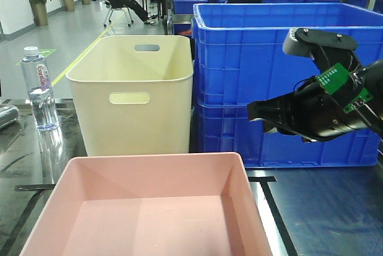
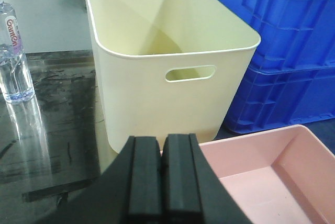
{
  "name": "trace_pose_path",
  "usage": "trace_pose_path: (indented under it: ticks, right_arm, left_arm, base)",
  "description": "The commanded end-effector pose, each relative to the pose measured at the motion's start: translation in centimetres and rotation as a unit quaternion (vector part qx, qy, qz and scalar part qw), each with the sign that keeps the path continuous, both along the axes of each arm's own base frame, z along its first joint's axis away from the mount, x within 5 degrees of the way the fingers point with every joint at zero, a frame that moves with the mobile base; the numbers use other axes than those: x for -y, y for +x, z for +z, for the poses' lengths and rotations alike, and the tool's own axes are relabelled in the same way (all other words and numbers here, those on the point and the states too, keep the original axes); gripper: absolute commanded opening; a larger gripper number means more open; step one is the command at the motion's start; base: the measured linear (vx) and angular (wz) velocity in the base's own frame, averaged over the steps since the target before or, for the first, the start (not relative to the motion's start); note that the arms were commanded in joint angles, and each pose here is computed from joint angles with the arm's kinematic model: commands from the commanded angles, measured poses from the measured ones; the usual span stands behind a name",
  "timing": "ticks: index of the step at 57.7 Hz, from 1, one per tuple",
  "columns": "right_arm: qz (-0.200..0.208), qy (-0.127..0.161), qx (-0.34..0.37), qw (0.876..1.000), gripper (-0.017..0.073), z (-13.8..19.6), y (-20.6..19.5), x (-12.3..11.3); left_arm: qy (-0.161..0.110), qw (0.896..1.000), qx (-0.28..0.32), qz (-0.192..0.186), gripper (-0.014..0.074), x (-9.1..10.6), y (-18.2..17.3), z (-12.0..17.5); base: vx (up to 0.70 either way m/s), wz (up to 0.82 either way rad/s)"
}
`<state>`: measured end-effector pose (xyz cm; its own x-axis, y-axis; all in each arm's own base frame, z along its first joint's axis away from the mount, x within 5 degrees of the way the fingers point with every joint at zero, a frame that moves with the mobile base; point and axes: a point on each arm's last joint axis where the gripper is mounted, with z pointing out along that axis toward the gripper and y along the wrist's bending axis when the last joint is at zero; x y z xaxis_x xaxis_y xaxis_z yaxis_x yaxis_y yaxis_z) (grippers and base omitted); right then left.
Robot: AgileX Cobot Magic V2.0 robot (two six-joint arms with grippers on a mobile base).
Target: Grab pink bin and stack on right shelf
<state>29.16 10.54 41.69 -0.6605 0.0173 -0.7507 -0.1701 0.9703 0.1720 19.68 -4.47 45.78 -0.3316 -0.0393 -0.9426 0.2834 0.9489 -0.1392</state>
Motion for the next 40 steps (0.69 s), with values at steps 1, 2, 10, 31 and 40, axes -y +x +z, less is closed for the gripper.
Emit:
trace_pose_path:
  ticks: [1,2,10,31,40]
  right_arm:
    - [-0.003,0.017,0.064,0.998,0.0231,2.6,-0.6,0.5]
    - [-0.003,0.017,0.064,0.998,0.0231,2.6,-0.6,0.5]
    - [-0.003,0.017,0.064,0.998,0.0231,2.6,-0.6,0.5]
    - [-0.003,0.017,0.064,0.998,0.0231,2.6,-0.6,0.5]
    - [-0.003,0.017,0.064,0.998,0.0231,2.6,-0.6,0.5]
  left_arm:
    - [-0.019,0.998,0.051,0.007,-0.0009,-0.1,-0.5,1.8]
    - [-0.019,0.998,0.051,0.007,-0.0009,-0.1,-0.5,1.8]
    - [-0.007,0.999,0.051,0.011,-0.0009,-0.3,-0.5,1.7]
    - [0.058,0.986,0.102,0.116,-0.0008,-3.5,-6.6,-7.4]
    - [0.034,0.98,0.125,0.152,-0.0008,-4.4,-10.3,-14.1]
  base:
    - [0.0,0.0]
    - [0.0,0.0]
    - [0.0,0.0]
    - [0.0,0.0]
    - [0.0,0.0]
